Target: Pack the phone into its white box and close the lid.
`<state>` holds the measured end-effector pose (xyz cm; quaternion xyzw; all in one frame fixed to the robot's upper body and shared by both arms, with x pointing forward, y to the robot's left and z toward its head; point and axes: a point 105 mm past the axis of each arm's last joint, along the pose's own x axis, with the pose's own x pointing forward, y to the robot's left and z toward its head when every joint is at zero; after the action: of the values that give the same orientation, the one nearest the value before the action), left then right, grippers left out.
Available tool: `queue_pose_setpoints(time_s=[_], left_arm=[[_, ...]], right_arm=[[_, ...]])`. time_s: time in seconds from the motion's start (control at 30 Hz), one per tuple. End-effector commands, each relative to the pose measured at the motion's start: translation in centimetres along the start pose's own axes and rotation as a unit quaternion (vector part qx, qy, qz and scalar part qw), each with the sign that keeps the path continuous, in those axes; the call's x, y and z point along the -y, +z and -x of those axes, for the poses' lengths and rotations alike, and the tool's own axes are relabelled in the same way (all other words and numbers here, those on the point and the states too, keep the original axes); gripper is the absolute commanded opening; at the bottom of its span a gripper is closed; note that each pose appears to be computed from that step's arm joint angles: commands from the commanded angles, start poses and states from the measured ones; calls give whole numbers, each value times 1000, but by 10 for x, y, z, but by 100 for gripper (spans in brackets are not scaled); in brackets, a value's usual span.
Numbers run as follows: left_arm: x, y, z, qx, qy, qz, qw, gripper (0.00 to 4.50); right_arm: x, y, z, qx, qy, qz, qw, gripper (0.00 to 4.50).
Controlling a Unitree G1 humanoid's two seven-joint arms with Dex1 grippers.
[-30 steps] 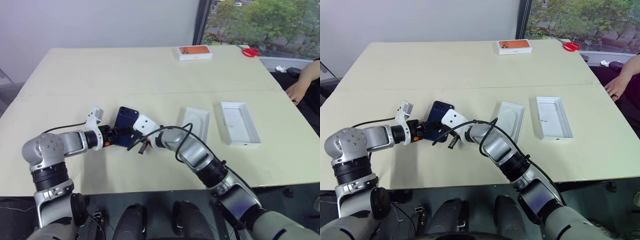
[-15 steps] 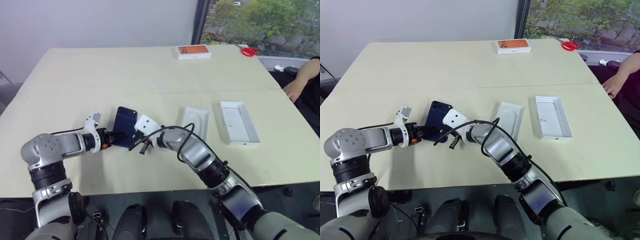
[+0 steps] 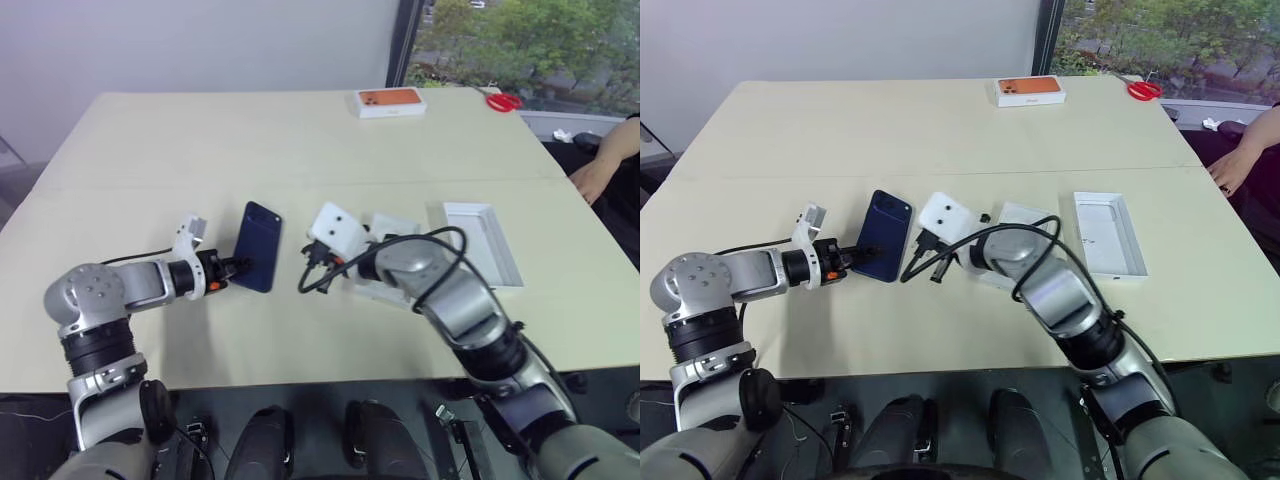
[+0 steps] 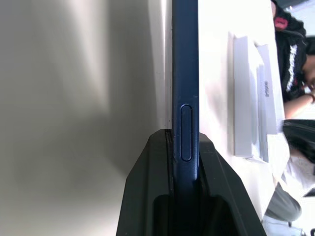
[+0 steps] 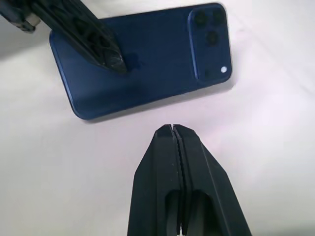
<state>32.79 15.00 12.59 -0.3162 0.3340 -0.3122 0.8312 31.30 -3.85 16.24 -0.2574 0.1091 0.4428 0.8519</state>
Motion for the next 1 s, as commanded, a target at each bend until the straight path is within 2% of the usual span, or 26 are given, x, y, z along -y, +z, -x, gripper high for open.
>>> queue_pose_setpoints(time_s=[0.03,0.13,0.27,0.47,0.63,1.0], left_arm=[[59,0,-23,-18,-89,-71,993,1],[73,-1,-37,-16,-103,-70,992,1],[117,-15,-73,-50,-171,-46,983,1],[136,-29,-103,-93,-177,-47,979,1],[132,-38,-121,-121,-147,-42,981,1],[129,-40,-133,-133,-136,-6,982,1]], right_arm=[[19,-7,36,-3,-35,3,999,0],[27,-17,50,-15,-51,-2,999,0],[47,-47,91,-35,-107,-31,993,0],[45,-83,133,-63,-131,-70,987,0],[44,-103,158,-90,-155,-90,980,0],[37,-96,164,-46,-135,-106,984,0]])
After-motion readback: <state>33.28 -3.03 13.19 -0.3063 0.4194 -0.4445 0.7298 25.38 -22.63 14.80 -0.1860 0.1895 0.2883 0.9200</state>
